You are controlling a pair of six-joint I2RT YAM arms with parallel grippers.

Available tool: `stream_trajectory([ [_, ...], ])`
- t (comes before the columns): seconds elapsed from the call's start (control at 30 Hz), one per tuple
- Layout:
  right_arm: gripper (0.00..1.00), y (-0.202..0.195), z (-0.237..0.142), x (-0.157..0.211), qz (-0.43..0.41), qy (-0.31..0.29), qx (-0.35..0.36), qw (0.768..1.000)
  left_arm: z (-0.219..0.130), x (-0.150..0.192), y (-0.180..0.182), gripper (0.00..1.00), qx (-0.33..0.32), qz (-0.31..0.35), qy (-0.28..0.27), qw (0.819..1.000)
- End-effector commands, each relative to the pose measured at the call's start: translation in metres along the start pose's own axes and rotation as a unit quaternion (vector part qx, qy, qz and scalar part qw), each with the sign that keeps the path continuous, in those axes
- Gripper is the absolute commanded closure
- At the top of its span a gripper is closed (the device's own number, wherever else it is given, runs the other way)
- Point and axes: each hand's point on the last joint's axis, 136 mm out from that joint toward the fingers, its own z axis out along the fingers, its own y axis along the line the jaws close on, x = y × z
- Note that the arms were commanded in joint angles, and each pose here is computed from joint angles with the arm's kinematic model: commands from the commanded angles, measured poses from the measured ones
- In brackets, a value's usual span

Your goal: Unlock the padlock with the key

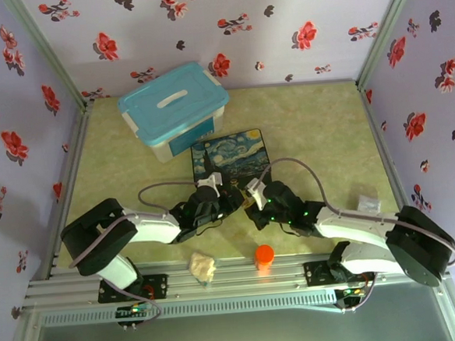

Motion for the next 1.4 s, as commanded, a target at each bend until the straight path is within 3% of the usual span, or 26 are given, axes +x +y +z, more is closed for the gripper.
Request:
stream_trajectory([
  [0.0, 0.96, 0.013, -0.011, -0.021, 0.039, -0.049, -0.068, 0.996, -0.007, -0.005, -0.025, 1.0, 0.048, 0.001, -0.004, 0.999],
  [0.23, 0.97, 0.012, -0.017, -0.025, 0.094, -0.079, -0.115, 0.986, -0.005, 0.001, -0.012, 0.91, 0.032, 0.006, 0.01, 0.999],
  [0.53, 0.97, 0.015, -0.012, -0.021, 0.102, -0.059, -0.126, 0.985, 0.003, 0.004, 0.0, 0.69, 0.021, 0.007, 0.013, 1.0],
  [0.6, 0.97, 0.014, -0.01, -0.021, 0.105, -0.06, -0.125, 0.985, 0.005, 0.006, 0.001, 0.81, 0.024, 0.005, 0.015, 1.0],
  [0.67, 0.97, 0.013, -0.007, -0.019, 0.107, -0.056, -0.121, 0.985, 0.005, 0.006, 0.004, 0.82, 0.026, -0.002, 0.014, 1.0],
  [0.73, 0.97, 0.011, -0.006, -0.017, 0.11, -0.052, -0.117, 0.986, 0.007, 0.007, 0.005, 0.71, 0.029, -0.008, 0.014, 0.999],
  [0.8, 0.97, 0.011, -0.005, -0.017, 0.118, -0.056, -0.119, 0.984, 0.008, 0.009, 0.006, 0.75, 0.033, -0.011, 0.017, 0.999],
  [1.03, 0.97, 0.011, 0.0, -0.014, 0.147, -0.053, -0.135, 0.978, 0.009, 0.01, 0.015, 0.75, 0.026, -0.013, 0.016, 0.999],
  [1.13, 0.97, 0.01, 0.004, -0.009, 0.158, -0.044, -0.138, 0.977, 0.008, 0.011, 0.02, 0.63, 0.016, -0.01, 0.016, 1.0],
  [1.37, 0.97, 0.014, 0.003, -0.011, 0.175, -0.048, -0.157, 0.971, 0.002, 0.006, 0.024, 0.55, -0.001, 0.005, 0.003, 1.0],
])
